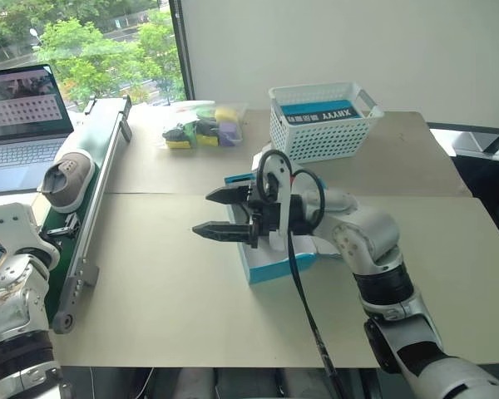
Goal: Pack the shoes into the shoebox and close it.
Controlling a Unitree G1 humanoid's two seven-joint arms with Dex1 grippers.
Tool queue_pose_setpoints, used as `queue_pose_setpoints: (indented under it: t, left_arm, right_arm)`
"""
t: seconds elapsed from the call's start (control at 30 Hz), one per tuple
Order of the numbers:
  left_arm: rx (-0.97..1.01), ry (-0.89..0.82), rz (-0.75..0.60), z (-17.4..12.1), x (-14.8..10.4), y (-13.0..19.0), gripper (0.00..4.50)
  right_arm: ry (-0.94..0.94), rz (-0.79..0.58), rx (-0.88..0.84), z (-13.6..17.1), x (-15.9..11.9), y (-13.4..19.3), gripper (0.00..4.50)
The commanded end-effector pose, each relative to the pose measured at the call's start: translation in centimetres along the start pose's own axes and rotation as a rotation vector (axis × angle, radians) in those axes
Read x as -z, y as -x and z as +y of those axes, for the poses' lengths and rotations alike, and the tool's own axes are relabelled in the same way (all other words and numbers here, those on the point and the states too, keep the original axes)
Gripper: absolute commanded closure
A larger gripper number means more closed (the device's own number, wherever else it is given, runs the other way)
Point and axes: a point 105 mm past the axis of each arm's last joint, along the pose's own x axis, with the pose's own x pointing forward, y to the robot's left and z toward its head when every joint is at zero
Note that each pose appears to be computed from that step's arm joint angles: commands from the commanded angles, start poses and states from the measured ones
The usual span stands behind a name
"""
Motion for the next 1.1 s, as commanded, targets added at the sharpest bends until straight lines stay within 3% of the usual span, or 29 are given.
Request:
queue_pose_setpoints:
  t: [0.03, 0.17, 0.27, 0.37, 0.5, 0.53, 0.63, 0.73, 1.1]
  left_arm:
    - [0.01, -0.032, -0.061, 0.2, -1.7, -0.4, 0.04]
    - [0.007, -0.034, -0.044, 0.6, -1.2, -1.0, 0.04]
    - [0.058, -0.041, 0.004, -0.2, 0.0, -1.2, 0.72]
    - [0.087, -0.027, -0.011, -1.0, -0.6, -1.2, 1.7]
    - [0.07, -0.009, -0.054, -1.2, -2.0, -1.2, 2.19]
    - [0.074, -0.018, -0.102, -1.7, -3.5, -1.1, 2.26]
    - [0.165, -0.048, -0.268, -5.4, -8.8, -0.3, 2.26]
    - [0.319, -0.047, -0.353, -10.7, -11.8, 0.9, 2.26]
    - [0.686, -0.014, -0.376, -22.8, -12.8, 5.4, 2.26]
  right_arm:
    - [0.044, -0.063, -0.005, 0.6, -1.7, 0.4, 0.0]
    - [0.049, -0.066, 0.008, 0.5, -1.8, 0.6, 0.0]
    - [0.057, -0.069, 0.023, 0.4, -2.1, 0.8, 0.0]
    - [0.06, -0.069, 0.035, 0.3, -2.2, 1.0, 0.0]
    - [0.057, -0.059, 0.046, 0.2, -2.1, 1.1, 0.0]
    - [0.052, -0.062, 0.049, 0.1, -2.1, 1.2, 0.0]
    - [-0.046, -0.129, 0.087, -0.8, -3.1, 1.4, 0.0]
    - [-0.374, -0.243, 0.186, -3.9, -4.1, 2.1, 0.0]
    - [-0.659, -0.402, 0.411, -8.8, -4.9, 4.7, 0.0]
